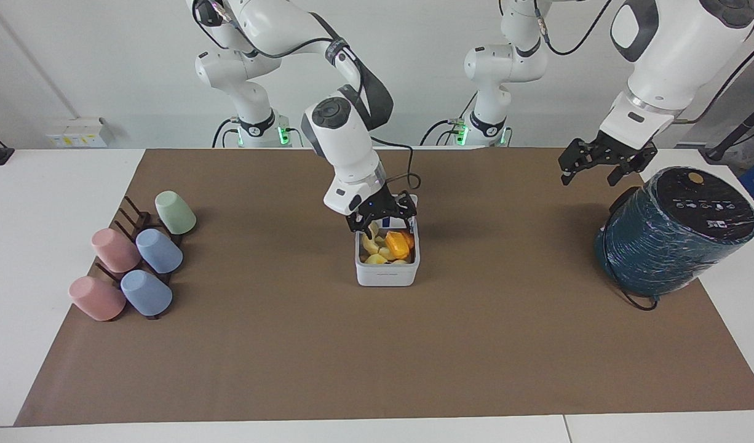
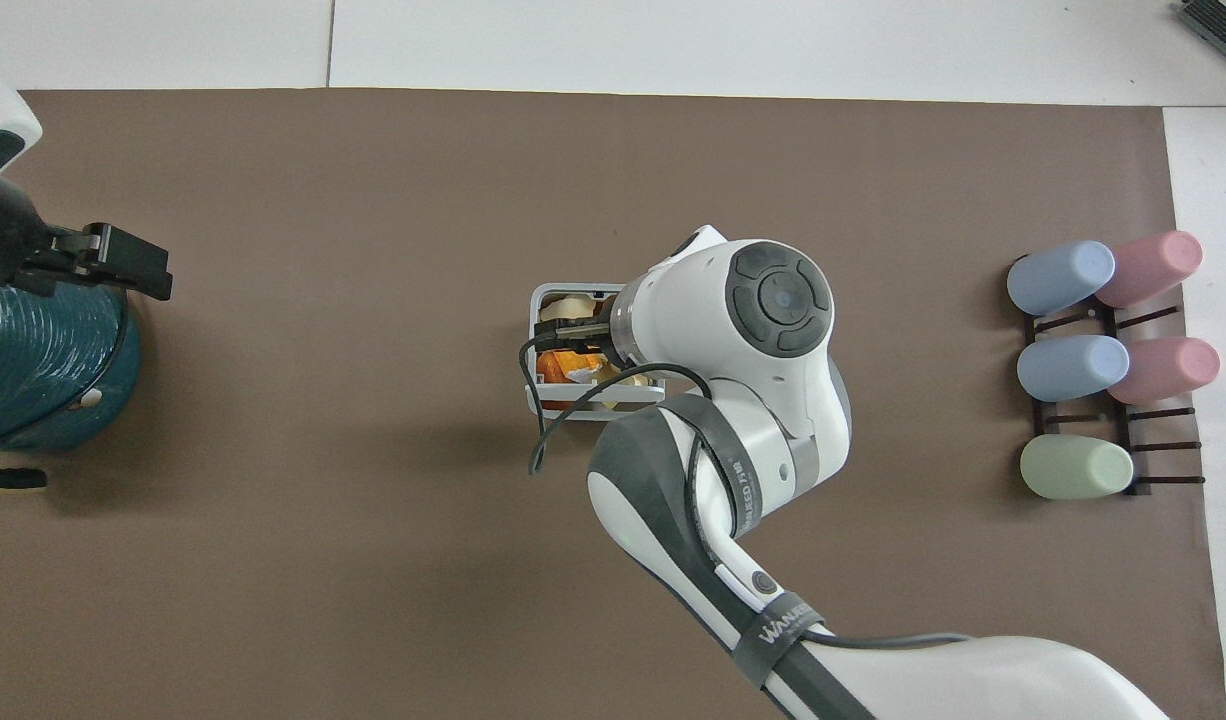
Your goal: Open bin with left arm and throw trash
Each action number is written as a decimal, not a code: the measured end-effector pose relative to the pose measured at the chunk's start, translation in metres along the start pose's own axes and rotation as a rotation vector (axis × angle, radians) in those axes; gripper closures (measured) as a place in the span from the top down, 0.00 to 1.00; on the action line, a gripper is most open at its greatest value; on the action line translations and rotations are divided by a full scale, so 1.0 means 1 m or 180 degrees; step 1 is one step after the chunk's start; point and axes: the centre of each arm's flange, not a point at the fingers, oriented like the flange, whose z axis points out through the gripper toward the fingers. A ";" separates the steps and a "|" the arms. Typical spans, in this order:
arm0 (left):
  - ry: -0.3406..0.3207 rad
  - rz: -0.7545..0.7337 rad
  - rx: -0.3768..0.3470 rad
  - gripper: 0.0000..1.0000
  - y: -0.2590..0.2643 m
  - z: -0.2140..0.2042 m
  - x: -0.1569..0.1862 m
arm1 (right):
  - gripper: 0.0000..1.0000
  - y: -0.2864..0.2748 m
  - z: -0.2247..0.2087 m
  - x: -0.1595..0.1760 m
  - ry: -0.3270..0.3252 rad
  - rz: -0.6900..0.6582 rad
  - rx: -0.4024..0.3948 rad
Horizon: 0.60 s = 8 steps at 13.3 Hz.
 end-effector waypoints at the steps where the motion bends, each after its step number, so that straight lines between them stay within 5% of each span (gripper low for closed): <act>1: 0.0003 0.0010 0.0000 1.00 0.002 0.000 -0.001 | 1.00 0.004 -0.014 0.007 0.0091 0.0008 -0.0001; 5: 0.0081 0.0032 0.0001 1.00 0.006 -0.003 -0.001 | 1.00 0.062 -0.081 0.049 0.0571 -0.0032 -0.0372; 8: 0.0116 0.0031 0.0001 1.00 0.006 -0.003 0.001 | 1.00 0.123 -0.129 0.062 0.0606 0.0038 -0.0739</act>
